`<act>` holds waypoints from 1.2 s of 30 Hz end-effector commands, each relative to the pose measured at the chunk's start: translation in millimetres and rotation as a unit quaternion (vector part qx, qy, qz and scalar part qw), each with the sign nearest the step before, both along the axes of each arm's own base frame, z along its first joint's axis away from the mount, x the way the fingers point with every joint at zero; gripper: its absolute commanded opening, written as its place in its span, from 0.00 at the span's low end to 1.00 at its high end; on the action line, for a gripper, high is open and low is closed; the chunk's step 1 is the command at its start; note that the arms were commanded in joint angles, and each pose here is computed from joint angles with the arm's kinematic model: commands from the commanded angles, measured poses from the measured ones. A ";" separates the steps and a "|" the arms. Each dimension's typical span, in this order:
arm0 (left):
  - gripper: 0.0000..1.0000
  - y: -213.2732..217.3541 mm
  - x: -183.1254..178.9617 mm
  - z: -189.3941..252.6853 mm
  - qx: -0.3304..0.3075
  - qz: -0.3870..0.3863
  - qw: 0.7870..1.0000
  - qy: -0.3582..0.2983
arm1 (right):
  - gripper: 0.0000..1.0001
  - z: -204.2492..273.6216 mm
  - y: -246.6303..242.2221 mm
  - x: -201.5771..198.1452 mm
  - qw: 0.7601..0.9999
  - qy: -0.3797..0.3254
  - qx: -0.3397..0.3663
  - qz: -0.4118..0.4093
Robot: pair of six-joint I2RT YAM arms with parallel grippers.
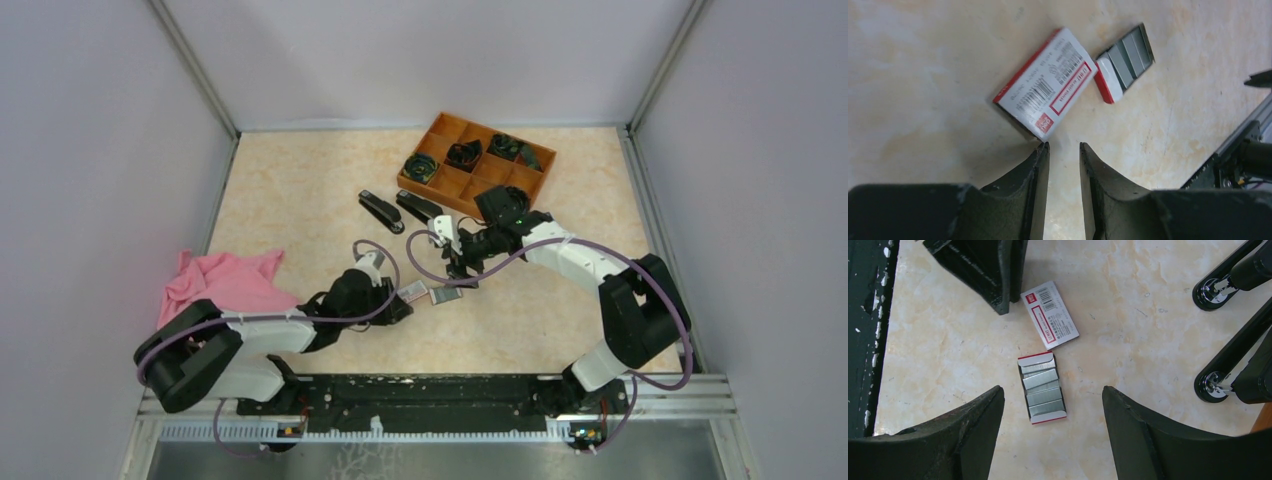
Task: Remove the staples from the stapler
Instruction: Adjust the staple box at the center of the board.
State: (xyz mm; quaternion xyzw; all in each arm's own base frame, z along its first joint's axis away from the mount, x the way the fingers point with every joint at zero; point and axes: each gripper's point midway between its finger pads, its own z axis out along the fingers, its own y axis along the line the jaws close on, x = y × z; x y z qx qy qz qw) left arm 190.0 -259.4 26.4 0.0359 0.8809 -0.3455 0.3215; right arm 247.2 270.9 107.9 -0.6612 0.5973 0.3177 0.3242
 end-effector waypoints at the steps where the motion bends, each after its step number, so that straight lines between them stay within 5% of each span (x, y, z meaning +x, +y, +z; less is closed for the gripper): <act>1: 0.36 17.3 19.7 0.5 0.007 0.020 1.000 -0.018 | 0.72 27.2 6.7 8.9 0.999 -0.032 0.035 0.006; 10: 0.41 28.5 25.5 21.6 0.000 -0.027 0.997 -0.070 | 0.72 15.3 1.8 6.5 0.998 -0.051 0.023 0.025; 17: 0.84 42.3 27.4 45.7 -0.011 -0.017 0.988 -0.155 | 0.98 -15.9 -3.9 -13.1 0.985 -0.132 0.027 0.105; 23: 0.95 33.4 37.8 53.5 -0.003 -0.050 0.981 -0.186 | 0.98 -30.3 -3.5 -17.1 0.981 -0.143 0.029 0.129; 32: 0.99 16.4 32.4 62.7 -0.011 -0.158 0.925 -0.346 | 0.91 -39.5 -3.9 -15.9 0.989 -0.088 0.003 0.122; 36: 0.99 13.3 16.9 73.5 -0.018 -0.209 0.872 -0.442 | 0.85 -37.9 -5.1 -13.7 0.990 -0.069 -0.011 0.119</act>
